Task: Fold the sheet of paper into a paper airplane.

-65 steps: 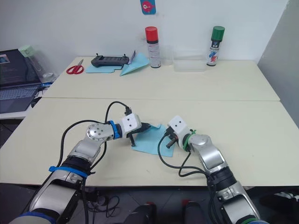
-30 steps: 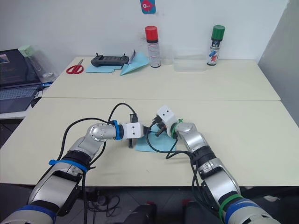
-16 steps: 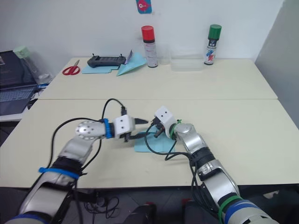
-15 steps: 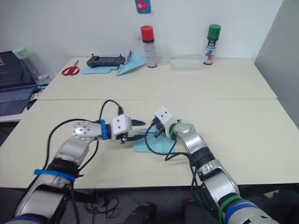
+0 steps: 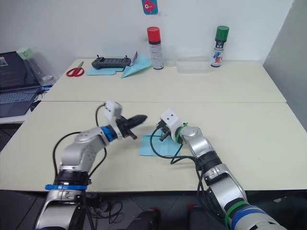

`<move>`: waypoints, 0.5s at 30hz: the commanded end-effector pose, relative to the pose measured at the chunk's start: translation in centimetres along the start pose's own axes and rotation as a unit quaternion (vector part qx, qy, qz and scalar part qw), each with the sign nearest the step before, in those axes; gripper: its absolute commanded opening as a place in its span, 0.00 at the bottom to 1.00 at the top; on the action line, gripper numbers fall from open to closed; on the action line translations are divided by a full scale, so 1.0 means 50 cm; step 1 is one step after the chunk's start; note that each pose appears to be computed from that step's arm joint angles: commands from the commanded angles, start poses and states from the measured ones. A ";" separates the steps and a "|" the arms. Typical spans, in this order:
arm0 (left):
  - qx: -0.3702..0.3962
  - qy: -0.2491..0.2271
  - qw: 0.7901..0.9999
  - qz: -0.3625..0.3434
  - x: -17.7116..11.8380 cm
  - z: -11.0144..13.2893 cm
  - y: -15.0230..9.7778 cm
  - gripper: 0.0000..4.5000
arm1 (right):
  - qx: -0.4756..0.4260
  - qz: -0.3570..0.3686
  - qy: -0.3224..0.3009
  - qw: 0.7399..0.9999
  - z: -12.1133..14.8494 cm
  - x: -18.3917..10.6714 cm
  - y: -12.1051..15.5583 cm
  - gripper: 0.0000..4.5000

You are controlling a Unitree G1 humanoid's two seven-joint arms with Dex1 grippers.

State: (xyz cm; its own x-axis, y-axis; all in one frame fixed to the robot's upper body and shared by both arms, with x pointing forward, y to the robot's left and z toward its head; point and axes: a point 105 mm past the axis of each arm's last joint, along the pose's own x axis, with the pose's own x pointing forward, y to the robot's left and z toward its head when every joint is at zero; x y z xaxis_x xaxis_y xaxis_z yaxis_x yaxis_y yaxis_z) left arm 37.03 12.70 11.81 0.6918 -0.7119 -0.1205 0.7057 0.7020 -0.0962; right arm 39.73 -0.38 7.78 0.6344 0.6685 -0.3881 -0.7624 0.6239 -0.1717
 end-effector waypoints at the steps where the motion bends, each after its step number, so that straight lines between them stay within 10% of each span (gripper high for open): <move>1: 0.025 0.016 0.999 0.017 0.025 -0.013 -0.003 0.01 | 0.004 0.009 0.025 1.000 -0.031 0.004 0.012 0.00; 15: -0.030 0.101 0.988 0.109 0.024 -0.113 0.046 0.01 | 0.001 0.005 0.025 1.000 -0.027 0.007 0.011 0.00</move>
State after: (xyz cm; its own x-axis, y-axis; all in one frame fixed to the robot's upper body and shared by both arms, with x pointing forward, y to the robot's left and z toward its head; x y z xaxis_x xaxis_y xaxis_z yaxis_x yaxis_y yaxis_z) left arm 38.78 11.89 6.90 0.7599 -0.5805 -0.2927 0.5815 0.8082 -0.0932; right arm 39.67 -0.05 7.74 0.6352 0.6684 -0.3870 -0.7629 0.6212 -0.1793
